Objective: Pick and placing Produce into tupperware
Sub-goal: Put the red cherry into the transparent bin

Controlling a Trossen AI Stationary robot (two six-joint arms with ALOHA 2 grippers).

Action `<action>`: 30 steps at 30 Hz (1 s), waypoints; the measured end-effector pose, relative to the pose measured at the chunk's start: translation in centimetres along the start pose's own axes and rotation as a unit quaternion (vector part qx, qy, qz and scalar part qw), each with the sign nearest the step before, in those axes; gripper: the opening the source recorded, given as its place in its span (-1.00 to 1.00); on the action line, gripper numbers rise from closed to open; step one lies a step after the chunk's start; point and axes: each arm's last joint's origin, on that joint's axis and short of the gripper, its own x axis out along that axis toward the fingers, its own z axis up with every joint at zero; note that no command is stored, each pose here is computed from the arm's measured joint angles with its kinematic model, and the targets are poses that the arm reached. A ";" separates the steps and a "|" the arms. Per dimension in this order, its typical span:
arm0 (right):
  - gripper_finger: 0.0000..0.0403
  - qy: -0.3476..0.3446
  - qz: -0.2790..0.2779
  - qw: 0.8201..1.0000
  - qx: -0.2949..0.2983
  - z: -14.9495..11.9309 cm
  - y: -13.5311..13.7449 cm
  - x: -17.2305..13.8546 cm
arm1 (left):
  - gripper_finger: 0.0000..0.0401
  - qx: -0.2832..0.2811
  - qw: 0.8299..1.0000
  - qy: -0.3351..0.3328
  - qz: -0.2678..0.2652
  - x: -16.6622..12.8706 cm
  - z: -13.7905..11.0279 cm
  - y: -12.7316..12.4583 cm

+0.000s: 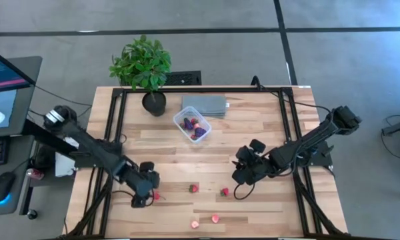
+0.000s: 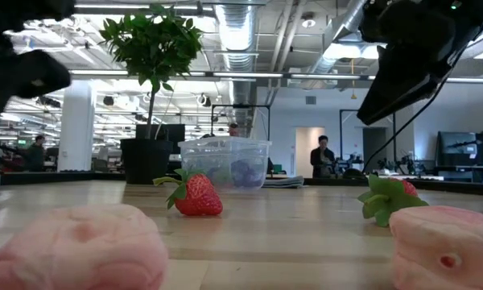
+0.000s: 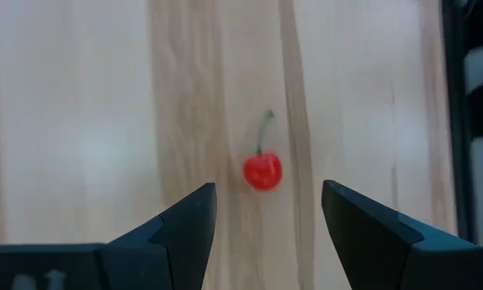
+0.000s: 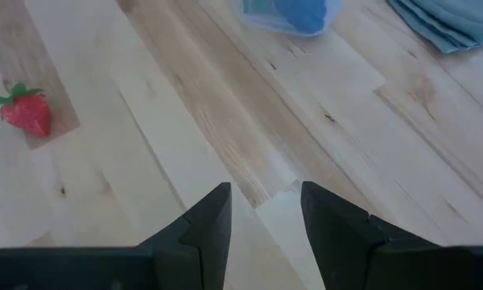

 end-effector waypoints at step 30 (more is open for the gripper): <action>-0.13 0.024 0.027 0.999 -0.011 -0.1 0.2 0.0 | 0.08 -0.052 0.997 0.021 0.047 6.6 -1.1 -2.2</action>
